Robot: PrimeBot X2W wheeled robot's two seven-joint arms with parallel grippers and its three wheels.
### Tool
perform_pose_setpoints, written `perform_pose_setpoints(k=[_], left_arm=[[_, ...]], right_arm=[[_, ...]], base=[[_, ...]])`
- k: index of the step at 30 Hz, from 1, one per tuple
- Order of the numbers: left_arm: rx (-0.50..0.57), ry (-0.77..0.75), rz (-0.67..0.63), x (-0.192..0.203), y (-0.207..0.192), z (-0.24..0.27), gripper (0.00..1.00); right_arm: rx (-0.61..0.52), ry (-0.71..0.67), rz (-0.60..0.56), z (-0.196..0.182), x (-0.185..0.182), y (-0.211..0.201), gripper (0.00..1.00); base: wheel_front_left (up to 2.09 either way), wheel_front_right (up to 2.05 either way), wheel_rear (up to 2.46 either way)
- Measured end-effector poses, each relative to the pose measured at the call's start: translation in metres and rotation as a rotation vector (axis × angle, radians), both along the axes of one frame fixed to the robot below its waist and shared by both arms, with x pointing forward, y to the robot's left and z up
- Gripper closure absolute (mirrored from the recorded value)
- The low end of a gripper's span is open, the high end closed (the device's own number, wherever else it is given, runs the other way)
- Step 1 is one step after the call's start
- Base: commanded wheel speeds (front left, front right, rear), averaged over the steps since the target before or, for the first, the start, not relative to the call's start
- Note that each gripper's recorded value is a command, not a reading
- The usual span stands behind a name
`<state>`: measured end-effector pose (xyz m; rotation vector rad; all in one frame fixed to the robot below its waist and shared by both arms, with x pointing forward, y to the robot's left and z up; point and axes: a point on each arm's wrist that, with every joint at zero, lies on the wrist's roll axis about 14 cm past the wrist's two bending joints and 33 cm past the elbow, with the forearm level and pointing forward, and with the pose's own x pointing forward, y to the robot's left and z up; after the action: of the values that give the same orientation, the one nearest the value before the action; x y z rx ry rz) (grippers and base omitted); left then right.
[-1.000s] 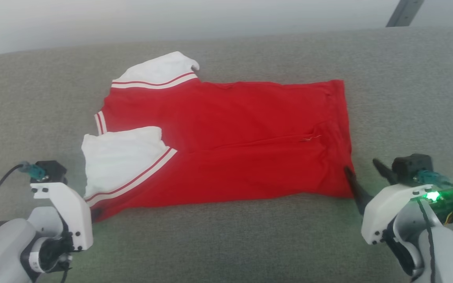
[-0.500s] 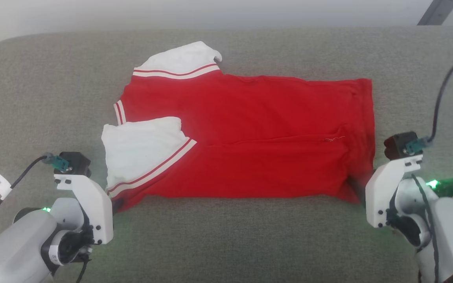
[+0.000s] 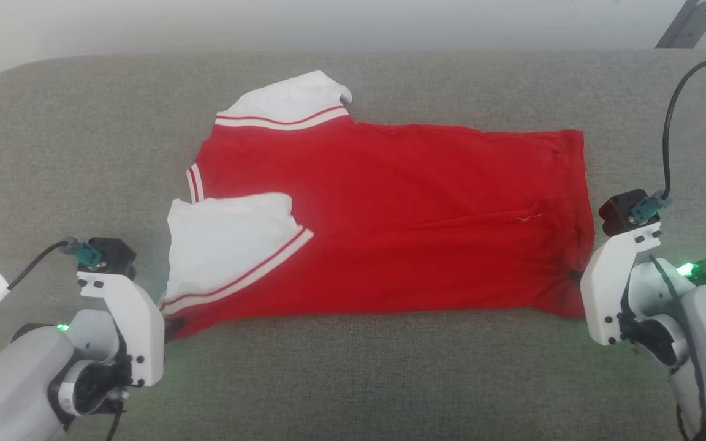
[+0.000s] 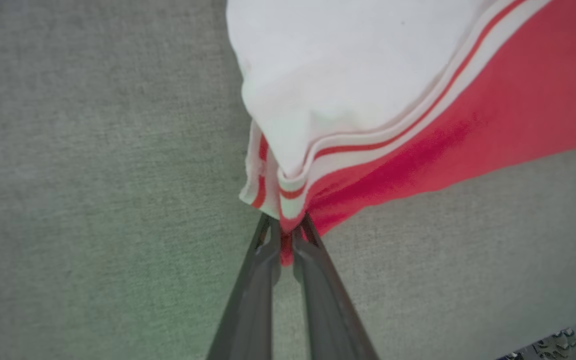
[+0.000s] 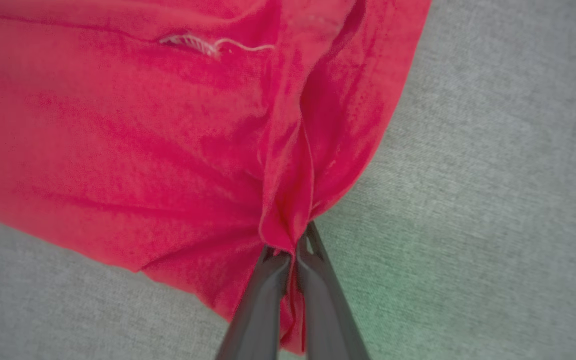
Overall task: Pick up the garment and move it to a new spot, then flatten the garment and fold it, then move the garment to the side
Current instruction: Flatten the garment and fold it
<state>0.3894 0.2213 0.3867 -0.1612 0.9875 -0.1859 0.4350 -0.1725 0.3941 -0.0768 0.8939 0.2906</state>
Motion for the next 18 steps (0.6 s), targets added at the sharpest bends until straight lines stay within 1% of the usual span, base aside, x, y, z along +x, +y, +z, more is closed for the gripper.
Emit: perform_pose_setpoints(k=[8, 12, 18], left_arm=[[0.043, 0.022, -0.020, -0.014, 0.006, 0.017, 1.00], [0.053, 0.055, -0.024, -0.030, 0.003, 0.019, 1.00], [0.037, 0.108, -0.026, -0.053, -0.007, 0.013, 1.00]], right_arm=[[-0.037, -0.001, 0.046, 0.020, -0.007, -0.011, 1.00], [-0.044, 0.029, 0.053, 0.021, -0.019, -0.018, 1.00], [-0.033, 0.079, 0.022, 0.013, -0.038, -0.028, 1.00]], base=[[0.00, 0.00, 0.00], [0.00, 0.00, 0.00], [0.00, 0.00, 0.00]])
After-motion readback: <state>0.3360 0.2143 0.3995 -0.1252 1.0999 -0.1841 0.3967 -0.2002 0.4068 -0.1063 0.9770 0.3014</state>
